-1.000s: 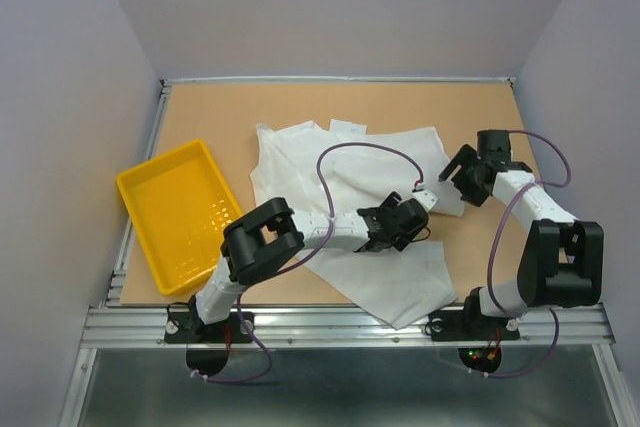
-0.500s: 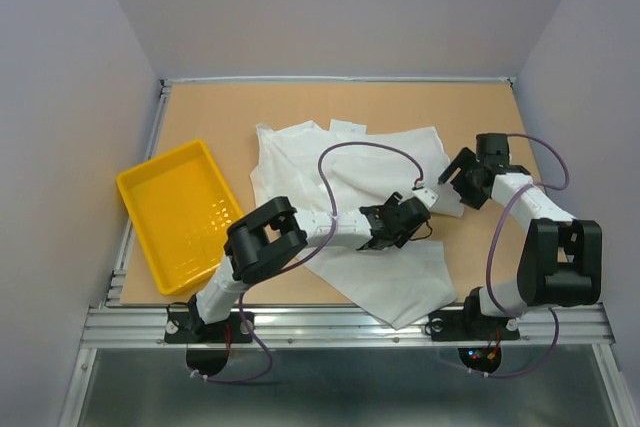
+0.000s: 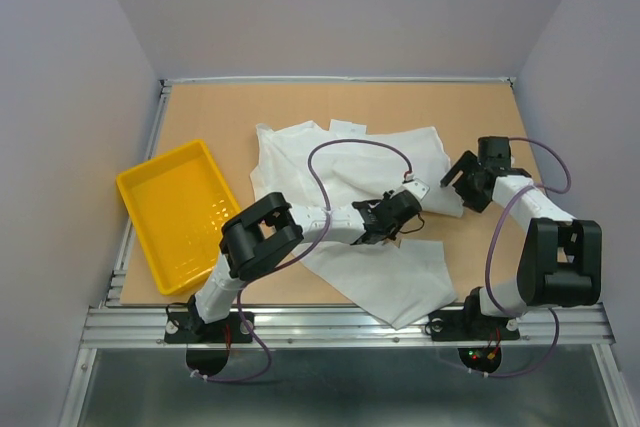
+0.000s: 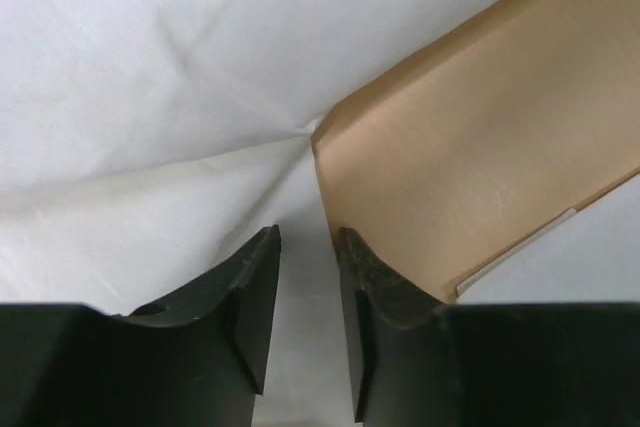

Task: Fold and stack the long sleeve shirts
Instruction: Flatten the shirt out

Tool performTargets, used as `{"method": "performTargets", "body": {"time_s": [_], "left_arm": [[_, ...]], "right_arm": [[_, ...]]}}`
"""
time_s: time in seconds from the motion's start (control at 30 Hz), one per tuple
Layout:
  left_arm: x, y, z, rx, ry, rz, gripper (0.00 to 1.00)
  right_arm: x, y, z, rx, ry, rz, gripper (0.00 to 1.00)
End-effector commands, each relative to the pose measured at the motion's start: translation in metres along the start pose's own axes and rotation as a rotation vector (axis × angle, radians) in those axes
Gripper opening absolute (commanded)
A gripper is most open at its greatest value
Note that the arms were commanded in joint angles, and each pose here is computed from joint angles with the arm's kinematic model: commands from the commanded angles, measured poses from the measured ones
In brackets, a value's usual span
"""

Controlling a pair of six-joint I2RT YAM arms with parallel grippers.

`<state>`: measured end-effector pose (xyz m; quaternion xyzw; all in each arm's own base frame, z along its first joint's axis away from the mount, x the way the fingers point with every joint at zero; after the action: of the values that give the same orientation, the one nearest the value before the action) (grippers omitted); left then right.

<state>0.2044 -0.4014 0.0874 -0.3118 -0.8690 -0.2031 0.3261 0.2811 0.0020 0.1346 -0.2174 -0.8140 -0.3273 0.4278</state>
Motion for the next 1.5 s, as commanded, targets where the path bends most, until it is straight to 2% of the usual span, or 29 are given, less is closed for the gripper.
{"method": "performTargets", "body": {"time_s": [0.0, 0.03, 0.07, 0.1, 0.17, 0.23, 0.5, 0.63, 0.73, 0.77, 0.8, 0.83, 0.93, 0.97, 1.1, 1.33, 1.47], "left_arm": [[0.000, 0.033, 0.039, -0.080, 0.182, -0.109, 0.34], [-0.001, 0.032, 0.040, -0.080, 0.183, -0.104, 0.25], [0.000, 0.033, 0.039, -0.079, 0.183, -0.102, 0.20], [-0.001, 0.033, 0.039, -0.077, 0.182, -0.099, 0.19], [0.000, 0.033, 0.036, -0.077, 0.176, -0.093, 0.05], [0.000, 0.032, 0.034, -0.080, 0.172, -0.082, 0.00], [0.014, 0.033, 0.020, -0.062, 0.139, -0.029, 0.00], [0.025, 0.037, 0.013, -0.033, 0.120, 0.005, 0.00], [0.036, 0.042, 0.008, -0.006, 0.106, 0.036, 0.00], [0.041, 0.046, 0.007, 0.009, 0.097, 0.046, 0.00], [0.044, 0.048, 0.006, 0.012, 0.095, 0.048, 0.00], [0.050, 0.051, 0.003, 0.019, 0.084, 0.059, 0.00], [0.059, 0.056, 0.005, 0.016, 0.098, 0.093, 0.00], [0.065, 0.058, 0.003, 0.008, 0.091, 0.105, 0.00], [0.084, 0.066, -0.002, 0.010, 0.064, 0.145, 0.00], [0.094, 0.077, -0.014, 0.054, 0.070, 0.212, 0.00], [0.104, 0.078, -0.031, 0.063, 0.045, 0.282, 0.00]], "right_arm": [[0.001, -0.006, -0.004, -0.010, -0.045, -0.005, 0.82], [0.002, -0.007, -0.004, -0.014, -0.044, -0.003, 0.82], [0.004, -0.009, -0.002, -0.017, -0.047, -0.004, 0.82], [0.004, -0.011, -0.001, -0.020, -0.046, -0.004, 0.82], [0.004, -0.014, 0.004, -0.021, -0.029, -0.007, 0.82], [0.003, -0.015, 0.008, -0.027, -0.015, -0.011, 0.82], [-0.002, -0.021, 0.024, -0.068, 0.009, -0.081, 0.81], [-0.010, -0.019, 0.026, -0.086, 0.015, -0.115, 0.70], [-0.014, -0.015, 0.026, -0.093, 0.026, -0.152, 0.53], [-0.015, -0.013, 0.025, -0.099, 0.029, -0.162, 0.38], [-0.015, -0.011, 0.023, -0.100, 0.026, -0.167, 0.30], [-0.013, -0.007, 0.019, -0.098, 0.015, -0.178, 0.17], [-0.006, 0.002, 0.005, -0.067, -0.034, -0.198, 0.06], [0.002, 0.012, -0.010, -0.058, -0.086, -0.219, 0.01], [0.020, 0.034, -0.042, -0.030, -0.160, -0.230, 0.01], [0.022, 0.029, -0.030, 0.022, -0.079, -0.244, 0.02], [0.016, 0.022, -0.010, 0.079, 0.035, -0.294, 0.42]]}}
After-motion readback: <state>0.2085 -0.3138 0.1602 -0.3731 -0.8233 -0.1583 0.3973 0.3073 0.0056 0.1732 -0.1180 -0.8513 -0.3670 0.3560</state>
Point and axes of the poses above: each gripper's point midway between its finger pads, its own x axis back along the fingers, its own y axis along the line the jaws close on, z = x × y, the point moved 9 cm from there along x, back along the fingers, and after that the axes turned 5 degrees about -x, right-handed, at the moved point
